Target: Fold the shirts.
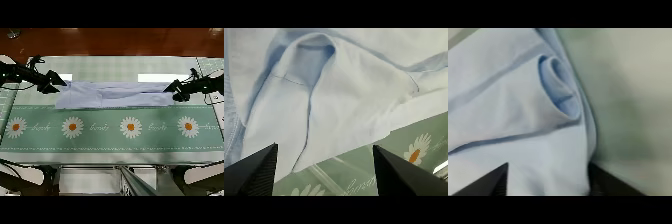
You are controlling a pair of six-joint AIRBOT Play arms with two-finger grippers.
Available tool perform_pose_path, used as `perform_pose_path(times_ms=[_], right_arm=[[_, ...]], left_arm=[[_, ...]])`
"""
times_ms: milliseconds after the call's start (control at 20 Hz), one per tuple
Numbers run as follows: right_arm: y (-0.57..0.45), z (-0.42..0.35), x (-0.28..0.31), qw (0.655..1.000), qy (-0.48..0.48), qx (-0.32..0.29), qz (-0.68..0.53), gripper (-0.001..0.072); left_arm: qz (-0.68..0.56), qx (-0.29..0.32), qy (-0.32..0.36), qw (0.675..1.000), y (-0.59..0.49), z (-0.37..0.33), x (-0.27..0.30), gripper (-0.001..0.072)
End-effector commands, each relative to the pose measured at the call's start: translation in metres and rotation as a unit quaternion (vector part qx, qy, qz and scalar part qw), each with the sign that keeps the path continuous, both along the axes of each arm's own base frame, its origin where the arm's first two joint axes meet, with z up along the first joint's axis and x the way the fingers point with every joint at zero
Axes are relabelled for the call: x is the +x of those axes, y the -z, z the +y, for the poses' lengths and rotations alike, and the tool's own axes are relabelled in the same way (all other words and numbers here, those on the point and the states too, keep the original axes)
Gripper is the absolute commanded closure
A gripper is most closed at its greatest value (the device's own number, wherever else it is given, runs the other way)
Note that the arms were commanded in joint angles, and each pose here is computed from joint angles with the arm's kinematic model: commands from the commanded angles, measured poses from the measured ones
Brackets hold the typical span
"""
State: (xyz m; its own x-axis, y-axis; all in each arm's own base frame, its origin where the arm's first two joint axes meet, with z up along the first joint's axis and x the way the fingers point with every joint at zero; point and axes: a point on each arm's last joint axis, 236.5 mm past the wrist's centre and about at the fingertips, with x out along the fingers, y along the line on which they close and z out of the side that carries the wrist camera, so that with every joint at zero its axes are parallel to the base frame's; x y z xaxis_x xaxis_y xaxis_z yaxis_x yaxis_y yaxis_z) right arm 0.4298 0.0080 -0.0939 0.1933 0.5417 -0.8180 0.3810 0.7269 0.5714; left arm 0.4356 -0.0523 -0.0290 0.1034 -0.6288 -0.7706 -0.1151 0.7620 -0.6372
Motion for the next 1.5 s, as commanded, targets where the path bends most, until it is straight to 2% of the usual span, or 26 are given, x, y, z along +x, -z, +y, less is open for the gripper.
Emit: perform_pose_path(times_ms=[0,50,100,150,200,400,550,750,900,1000,1300,1450], right_arm=[[0.000,0.032,-0.002,0.999,-0.033,0.019,0.002,0.0677],[-0.007,0.036,-0.004,0.998,-0.049,0.027,0.000,0.0688],[-0.018,0.032,-0.006,0.998,-0.063,0.026,-0.008,0.0688],[-0.032,0.025,-0.007,0.997,-0.067,0.019,-0.021,0.0688],[-0.049,0.013,-0.010,0.997,-0.069,0.000,-0.037,0.0689],[-0.121,-0.015,-0.050,0.985,-0.095,-0.108,-0.097,0.0689],[-0.173,-0.009,-0.090,0.970,-0.084,-0.156,-0.168,0.0689],[-0.225,0.035,-0.143,0.958,-0.067,-0.130,-0.247,0.0688],[-0.252,0.060,-0.170,0.950,-0.063,-0.118,-0.284,0.0688],[-0.263,0.074,-0.181,0.945,-0.071,-0.108,-0.299,0.0689],[-0.269,0.104,-0.188,0.943,-0.099,-0.079,-0.309,0.0688],[-0.272,0.106,-0.187,0.942,-0.094,-0.075,-0.313,0.0687]], left_arm=[[0.000,0.001,0.016,1.000,0.000,-0.009,-0.004,0.0007],[0.004,0.000,0.015,1.000,-0.001,-0.010,-0.005,0.0017],[0.009,-0.002,0.018,1.000,-0.002,-0.011,-0.007,0.0213],[0.012,-0.004,0.024,1.000,-0.003,-0.012,-0.011,0.0638],[0.012,-0.005,0.027,1.000,-0.005,-0.013,-0.012,0.0677],[-0.058,0.012,0.059,0.996,-0.037,-0.023,-0.008,0.0677],[-0.121,0.026,0.091,0.988,-0.074,-0.048,-0.012,0.0677],[-0.235,0.034,0.094,0.967,-0.116,-0.133,-0.011,0.0678],[-0.263,0.010,0.152,0.953,-0.110,-0.235,-0.037,0.0678],[-0.275,0.017,0.186,0.943,-0.088,-0.296,-0.057,0.0679],[-0.159,0.003,0.292,0.943,0.007,-0.420,-0.163,0.0677],[-0.122,-0.026,0.310,0.943,0.022,-0.451,-0.200,0.0677]])
